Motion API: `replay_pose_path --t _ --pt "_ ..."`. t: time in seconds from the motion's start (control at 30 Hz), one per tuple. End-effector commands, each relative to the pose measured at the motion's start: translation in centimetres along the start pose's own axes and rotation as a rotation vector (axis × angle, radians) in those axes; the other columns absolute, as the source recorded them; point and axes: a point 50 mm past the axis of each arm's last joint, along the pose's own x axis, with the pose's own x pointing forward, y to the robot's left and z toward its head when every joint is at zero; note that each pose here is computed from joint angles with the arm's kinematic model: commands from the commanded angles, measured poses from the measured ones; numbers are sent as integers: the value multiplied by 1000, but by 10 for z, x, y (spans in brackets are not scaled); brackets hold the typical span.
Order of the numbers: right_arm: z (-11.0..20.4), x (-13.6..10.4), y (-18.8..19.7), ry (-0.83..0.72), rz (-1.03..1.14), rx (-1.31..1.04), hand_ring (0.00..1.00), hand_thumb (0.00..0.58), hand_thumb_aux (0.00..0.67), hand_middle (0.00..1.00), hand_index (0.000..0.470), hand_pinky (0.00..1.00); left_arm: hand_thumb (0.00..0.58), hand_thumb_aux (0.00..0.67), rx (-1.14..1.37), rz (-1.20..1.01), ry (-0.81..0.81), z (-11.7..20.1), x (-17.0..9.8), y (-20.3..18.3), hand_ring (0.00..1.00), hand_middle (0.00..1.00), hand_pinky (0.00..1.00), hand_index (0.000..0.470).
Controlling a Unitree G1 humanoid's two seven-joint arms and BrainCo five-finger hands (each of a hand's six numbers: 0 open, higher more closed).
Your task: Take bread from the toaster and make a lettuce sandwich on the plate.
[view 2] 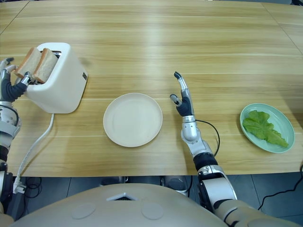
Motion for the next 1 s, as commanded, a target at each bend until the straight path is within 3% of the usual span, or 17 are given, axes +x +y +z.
replay_pose_path --t 0.03,0.5,0.57,0.63,0.77,0.87,1.0 --pt "2 1 -1 -11 3 -2 0 0 0 0 0 0 580 670 -29 -27 -6 4 -3 -9 1000 1000 1000 460" --pt "-2 6 -1 15 -27 -10 0 0 0 0 0 0 580 670 -409 586 -42 41 24 52 1000 1000 1000 460" --pt "-2 8 -2 15 -35 -19 0 0 0 0 0 0 580 670 -468 684 -99 51 22 68 1000 1000 1000 460" --pt "-3 10 -8 16 -53 -34 0 0 0 0 0 0 580 670 -557 690 -261 83 15 78 1000 1000 1000 460" --pt "-5 12 -19 15 -89 -54 0 0 0 0 0 0 580 670 -674 515 -510 141 -8 70 1000 1000 1000 460" --pt "-3 15 -26 -1 -108 -72 0 0 0 0 0 0 580 670 -771 222 -631 175 -28 42 1000 1000 1000 460" --pt "3 15 -54 -47 -177 -121 0 0 0 0 0 0 580 670 -949 -279 -648 208 -82 -24 1000 1000 1000 460"
